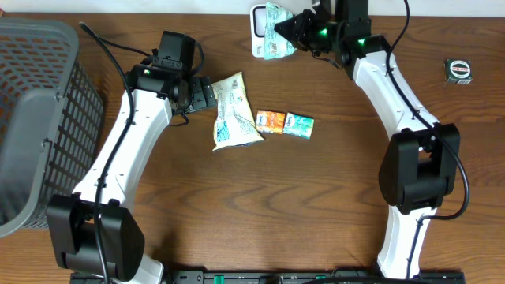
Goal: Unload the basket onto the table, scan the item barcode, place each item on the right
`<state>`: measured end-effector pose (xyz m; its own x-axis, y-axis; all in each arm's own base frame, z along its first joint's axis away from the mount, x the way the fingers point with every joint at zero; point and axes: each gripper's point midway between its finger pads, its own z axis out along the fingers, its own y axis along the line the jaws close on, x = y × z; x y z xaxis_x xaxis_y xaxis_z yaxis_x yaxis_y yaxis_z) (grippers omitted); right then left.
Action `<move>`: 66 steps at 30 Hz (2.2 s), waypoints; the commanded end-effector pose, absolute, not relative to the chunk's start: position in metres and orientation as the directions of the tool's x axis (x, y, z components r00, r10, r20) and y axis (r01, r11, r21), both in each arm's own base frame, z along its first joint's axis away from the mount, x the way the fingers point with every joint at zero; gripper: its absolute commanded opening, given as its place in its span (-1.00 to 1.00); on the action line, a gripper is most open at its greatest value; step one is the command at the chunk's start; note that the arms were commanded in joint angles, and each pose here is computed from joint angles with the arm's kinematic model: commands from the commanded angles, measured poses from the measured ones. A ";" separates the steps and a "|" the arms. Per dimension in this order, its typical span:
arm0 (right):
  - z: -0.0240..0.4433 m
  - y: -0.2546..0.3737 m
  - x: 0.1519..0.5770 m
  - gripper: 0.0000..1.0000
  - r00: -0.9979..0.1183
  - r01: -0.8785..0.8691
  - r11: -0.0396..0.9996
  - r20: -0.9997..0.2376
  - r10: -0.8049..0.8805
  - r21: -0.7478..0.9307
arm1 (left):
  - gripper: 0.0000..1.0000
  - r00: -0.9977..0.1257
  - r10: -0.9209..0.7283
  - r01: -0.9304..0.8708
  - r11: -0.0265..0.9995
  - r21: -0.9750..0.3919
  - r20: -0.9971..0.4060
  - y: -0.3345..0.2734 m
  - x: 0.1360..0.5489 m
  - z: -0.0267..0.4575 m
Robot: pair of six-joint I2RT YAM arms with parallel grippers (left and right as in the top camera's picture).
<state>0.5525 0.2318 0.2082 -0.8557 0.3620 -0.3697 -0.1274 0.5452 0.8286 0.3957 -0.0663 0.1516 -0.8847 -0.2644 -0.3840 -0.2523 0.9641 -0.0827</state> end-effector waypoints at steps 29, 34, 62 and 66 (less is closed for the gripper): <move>0.203 0.255 0.552 -0.97 -0.739 -0.361 0.726 -0.654 0.159 0.585 | 0.96 -0.885 -0.269 -0.258 0.963 -0.080 -0.381 -0.064 0.395 0.151; 0.182 0.239 0.562 -0.97 -0.618 -0.371 0.902 -0.784 -0.061 0.222 | 0.95 -0.885 -0.269 -0.258 0.963 -0.080 -0.381 -0.064 0.395 0.151; 0.030 0.176 0.503 0.06 -0.784 -0.302 0.728 -0.275 -0.557 -0.615 | 0.96 -0.885 -0.269 -0.258 0.963 -0.080 -0.381 -0.064 0.395 0.151; 0.044 0.191 0.494 0.11 -0.794 -0.245 0.778 -0.341 -0.503 -0.578 | 0.96 -0.885 -0.269 -0.258 0.963 -0.080 -0.381 -0.064 0.395 0.151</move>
<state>0.4971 0.1687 0.0207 -0.7931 -0.5652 -0.2272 -0.3150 0.6998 -0.6412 0.3957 -0.0663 0.1516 -0.8846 -0.2648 -0.3840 -0.2526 0.9640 -0.0829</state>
